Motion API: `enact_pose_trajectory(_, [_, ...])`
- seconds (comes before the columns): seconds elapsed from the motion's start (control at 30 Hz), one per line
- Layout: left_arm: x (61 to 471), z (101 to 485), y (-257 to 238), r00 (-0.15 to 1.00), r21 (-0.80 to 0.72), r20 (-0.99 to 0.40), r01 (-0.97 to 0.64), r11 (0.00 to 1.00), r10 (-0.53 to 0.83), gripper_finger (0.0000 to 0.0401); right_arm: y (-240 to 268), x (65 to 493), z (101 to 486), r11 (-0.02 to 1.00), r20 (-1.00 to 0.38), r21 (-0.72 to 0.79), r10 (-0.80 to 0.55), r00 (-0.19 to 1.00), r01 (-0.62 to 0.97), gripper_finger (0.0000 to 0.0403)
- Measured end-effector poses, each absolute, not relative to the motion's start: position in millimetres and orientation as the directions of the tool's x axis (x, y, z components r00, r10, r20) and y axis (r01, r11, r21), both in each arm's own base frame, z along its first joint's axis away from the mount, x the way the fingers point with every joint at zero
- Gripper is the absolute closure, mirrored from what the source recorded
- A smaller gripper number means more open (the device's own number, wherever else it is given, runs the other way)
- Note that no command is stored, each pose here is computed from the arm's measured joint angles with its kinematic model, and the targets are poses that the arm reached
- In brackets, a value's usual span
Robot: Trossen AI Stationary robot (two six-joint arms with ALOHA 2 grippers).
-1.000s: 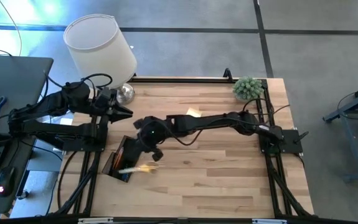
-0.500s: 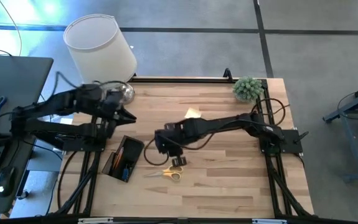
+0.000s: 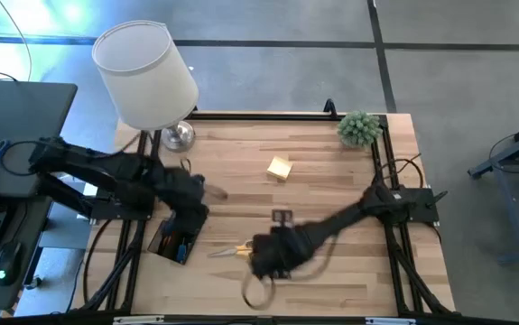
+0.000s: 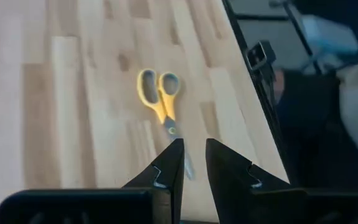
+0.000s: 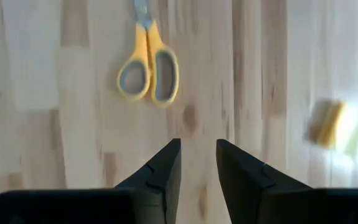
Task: Pick and place office supplies into organizer
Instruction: Put the yellow scissors into the black desk organizer
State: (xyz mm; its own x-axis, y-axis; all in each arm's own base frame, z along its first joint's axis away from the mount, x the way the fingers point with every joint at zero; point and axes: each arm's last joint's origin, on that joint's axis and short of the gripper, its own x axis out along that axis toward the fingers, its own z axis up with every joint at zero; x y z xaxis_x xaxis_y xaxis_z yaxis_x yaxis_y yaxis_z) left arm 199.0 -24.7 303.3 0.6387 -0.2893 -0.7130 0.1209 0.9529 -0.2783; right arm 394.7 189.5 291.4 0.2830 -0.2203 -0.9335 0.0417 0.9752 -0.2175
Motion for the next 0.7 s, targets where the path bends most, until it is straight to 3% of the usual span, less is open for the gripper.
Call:
enact_pose_trajectory(0.1, [209.0, 297.7, -46.6, 0.641, -0.21, -0.72, 0.164, 0.964, -0.266, 0.0346, 213.7, 369.7, 294.4, 0.941, -0.897, -0.321, -0.339, 0.283, 0.111, 0.0308])
enact_pose_trajectory(0.17, [218.1, 296.1, -60.4, 0.673, -0.173, -0.693, 0.192, 0.966, -0.258, 0.0346, 228.9, 355.9, 300.0, 0.911, -0.84, -0.373, -0.413, 0.352, 0.179, 0.0308])
enact_pose_trajectory(0.37, [247.6, 280.0, -90.3, 0.696, -0.184, -0.649, 0.249, 0.951, -0.308, 0.0345, 255.4, 312.3, 313.5, 0.875, -0.724, -0.364, -0.482, 0.494, 0.32, 0.0308])
enact_pose_trajectory(0.7, [296.6, 214.6, -107.4, 0.609, -0.195, -0.737, 0.224, 0.955, -0.293, 0.0345, 249.7, 282.1, 259.3, 0.801, -0.744, -0.301, -0.537, 0.397, 0.518, 0.0308])
